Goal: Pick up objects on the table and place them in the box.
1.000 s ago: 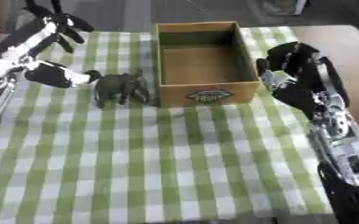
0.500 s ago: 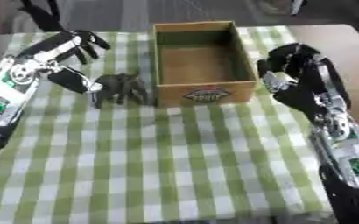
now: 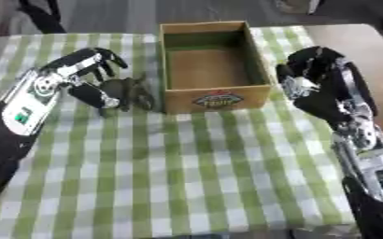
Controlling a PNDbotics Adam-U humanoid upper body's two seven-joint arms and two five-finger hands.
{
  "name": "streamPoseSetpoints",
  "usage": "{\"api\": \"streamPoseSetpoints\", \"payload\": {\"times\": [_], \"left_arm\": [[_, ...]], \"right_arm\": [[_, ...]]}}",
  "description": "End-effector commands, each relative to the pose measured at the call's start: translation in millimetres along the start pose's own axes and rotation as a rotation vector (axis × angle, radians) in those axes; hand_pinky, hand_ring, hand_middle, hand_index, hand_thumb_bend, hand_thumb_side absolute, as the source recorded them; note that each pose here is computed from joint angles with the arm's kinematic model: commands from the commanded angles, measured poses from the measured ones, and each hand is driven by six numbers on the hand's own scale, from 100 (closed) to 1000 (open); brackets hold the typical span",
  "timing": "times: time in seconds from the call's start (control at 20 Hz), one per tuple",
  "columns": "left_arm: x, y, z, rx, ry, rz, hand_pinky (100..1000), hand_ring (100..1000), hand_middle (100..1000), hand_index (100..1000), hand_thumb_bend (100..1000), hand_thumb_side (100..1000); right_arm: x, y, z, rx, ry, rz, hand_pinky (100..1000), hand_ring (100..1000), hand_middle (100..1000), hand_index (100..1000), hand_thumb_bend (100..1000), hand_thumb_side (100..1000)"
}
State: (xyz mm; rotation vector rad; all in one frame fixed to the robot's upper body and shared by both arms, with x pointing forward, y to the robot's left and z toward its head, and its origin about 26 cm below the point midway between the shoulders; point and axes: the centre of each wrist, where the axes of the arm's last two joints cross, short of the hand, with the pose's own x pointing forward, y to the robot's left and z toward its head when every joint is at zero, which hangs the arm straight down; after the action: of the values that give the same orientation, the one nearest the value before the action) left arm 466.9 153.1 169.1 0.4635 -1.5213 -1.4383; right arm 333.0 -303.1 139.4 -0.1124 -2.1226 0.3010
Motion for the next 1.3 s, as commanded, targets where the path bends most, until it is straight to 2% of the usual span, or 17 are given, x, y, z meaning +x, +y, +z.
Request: {"api": "streamPoseSetpoints", "payload": {"times": [0.05, 0.4, 0.7, 0.85, 1.05, 1.2, 1.3], "left_arm": [[4, 9.4, -3, 0.02, 0.001, -0.032, 620, 689, 766, 795, 524, 117], [-1, 2.4, -3, 0.005, 0.031, -0.055, 580, 614, 707, 765, 520, 100], [-4, 1.7, -2, 0.001, 0.054, -0.072, 527, 544, 632, 720, 461, 100], [-5, 3.1, -1, 0.01, 0.066, -0.09, 484, 493, 586, 690, 398, 100], [-6, 3.3, -1, 0.042, 0.081, -0.108, 352, 367, 481, 587, 288, 100], [-7, 2.8, 0, 0.07, 0.085, -0.118, 289, 263, 378, 480, 259, 100], [-7, 4.2, 0, 0.087, 0.081, -0.113, 272, 228, 343, 445, 248, 100]], "right_arm": [[7, -2.1, -6, 0.007, -0.03, 0.003, 585, 533, 514, 601, 289, 165], [6, -2.4, -5, 0.004, -0.028, 0.003, 585, 533, 513, 601, 289, 166], [6, -2.3, -5, 0.003, -0.028, 0.003, 585, 533, 513, 601, 288, 167], [6, -2.3, -5, 0.002, -0.027, 0.002, 585, 533, 513, 601, 287, 167], [6, -2.2, -6, 0.002, -0.027, 0.001, 585, 532, 512, 600, 287, 167], [6, -2.3, -5, 0.001, -0.026, 0.002, 585, 532, 512, 600, 286, 167], [6, -2.5, -6, -0.001, -0.026, 0.002, 585, 532, 512, 600, 286, 167]]}}
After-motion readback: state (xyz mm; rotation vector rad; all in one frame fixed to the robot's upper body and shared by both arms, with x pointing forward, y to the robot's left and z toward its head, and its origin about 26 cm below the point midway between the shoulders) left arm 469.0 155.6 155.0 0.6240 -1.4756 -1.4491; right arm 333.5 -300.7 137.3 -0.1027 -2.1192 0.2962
